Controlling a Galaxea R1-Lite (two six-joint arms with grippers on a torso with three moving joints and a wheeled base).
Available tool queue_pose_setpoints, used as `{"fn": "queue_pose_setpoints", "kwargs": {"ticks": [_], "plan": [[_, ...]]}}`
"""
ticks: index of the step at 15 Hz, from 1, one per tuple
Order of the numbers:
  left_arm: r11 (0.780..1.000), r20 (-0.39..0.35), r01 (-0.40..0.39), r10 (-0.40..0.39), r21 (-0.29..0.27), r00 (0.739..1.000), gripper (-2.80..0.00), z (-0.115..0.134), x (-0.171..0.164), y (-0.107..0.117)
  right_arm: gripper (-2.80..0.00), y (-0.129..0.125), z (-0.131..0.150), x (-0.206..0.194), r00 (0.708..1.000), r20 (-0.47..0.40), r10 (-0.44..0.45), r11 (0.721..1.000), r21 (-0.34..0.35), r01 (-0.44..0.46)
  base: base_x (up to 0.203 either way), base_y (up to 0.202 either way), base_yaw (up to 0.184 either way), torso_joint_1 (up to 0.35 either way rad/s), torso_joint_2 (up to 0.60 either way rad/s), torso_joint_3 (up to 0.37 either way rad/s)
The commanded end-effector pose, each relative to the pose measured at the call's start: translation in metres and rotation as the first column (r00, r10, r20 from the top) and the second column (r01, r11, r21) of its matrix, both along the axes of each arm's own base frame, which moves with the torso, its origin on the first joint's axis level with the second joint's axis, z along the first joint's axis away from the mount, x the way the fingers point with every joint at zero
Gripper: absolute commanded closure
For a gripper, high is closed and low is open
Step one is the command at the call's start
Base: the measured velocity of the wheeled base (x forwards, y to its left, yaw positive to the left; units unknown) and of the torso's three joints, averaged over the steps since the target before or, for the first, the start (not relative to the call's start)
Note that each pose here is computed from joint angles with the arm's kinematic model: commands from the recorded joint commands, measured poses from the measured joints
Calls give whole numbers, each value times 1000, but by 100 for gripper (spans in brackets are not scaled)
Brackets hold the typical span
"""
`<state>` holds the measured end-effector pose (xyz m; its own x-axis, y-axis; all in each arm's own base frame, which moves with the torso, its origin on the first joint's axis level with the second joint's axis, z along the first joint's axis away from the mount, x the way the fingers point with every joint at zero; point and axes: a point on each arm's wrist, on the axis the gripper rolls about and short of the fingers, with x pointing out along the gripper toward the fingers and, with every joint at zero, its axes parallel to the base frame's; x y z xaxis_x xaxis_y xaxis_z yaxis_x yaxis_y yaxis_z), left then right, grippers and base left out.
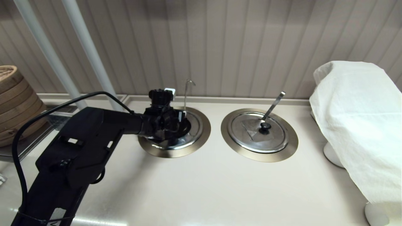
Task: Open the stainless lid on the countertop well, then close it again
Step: Stir with a spoon, then close the lid
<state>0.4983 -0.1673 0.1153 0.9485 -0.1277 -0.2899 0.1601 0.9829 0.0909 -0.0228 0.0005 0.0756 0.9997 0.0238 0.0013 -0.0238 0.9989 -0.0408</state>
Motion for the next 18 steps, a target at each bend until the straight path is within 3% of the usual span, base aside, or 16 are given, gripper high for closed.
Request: {"fn": "queue_pose_setpoints", "kwargs": {"ticks": [1, 7, 11, 13, 14, 16, 18], "plan": [[1000, -18, 3, -3, 3, 1000, -280, 9, -12, 4, 0, 0, 0, 0, 1000, 0, 2, 1000, -1, -2, 0, 0, 0, 0, 0, 0], [1000, -62, -10, 11, 16, 998, -280, 24, -41, 24, 0, 0, 0, 0, 1000, 0, 2, 1000, -1, -2, 0, 0, 0, 0, 0, 0], [999, -1, -33, 33, -7, 999, -280, 48, -68, 45, 0, 0, 0, 0, 1000, 0, 1, 1000, -1, -1, 0, 0, 0, 0, 0, 0], [996, 58, -66, 69, -53, 996, -280, 74, -83, 60, 0, 0, 0, 0, 1000, 0, 1, 1000, -1, -1, 0, 0, 0, 0, 0, 0], [990, 83, -87, 97, -111, 992, -280, 88, -92, 65, 0, 0, 0, 0, 1000, 0, 2, 1000, -1, -2, 0, 0, 0, 0, 0, 0], [963, 107, -164, 190, -215, 976, -280, 111, -112, 72, 0, 0, 0, 0, 1000, 0, 1, 1000, -1, -1, 0, 0, 0, 0, 0, 0], [925, 71, -268, 296, -268, 952, -280, 109, -133, 77, 0, 0, 0, 0, 1000, 0, 1, 1000, -1, -1, 0, 0, 0, 0, 0, 0]]}}
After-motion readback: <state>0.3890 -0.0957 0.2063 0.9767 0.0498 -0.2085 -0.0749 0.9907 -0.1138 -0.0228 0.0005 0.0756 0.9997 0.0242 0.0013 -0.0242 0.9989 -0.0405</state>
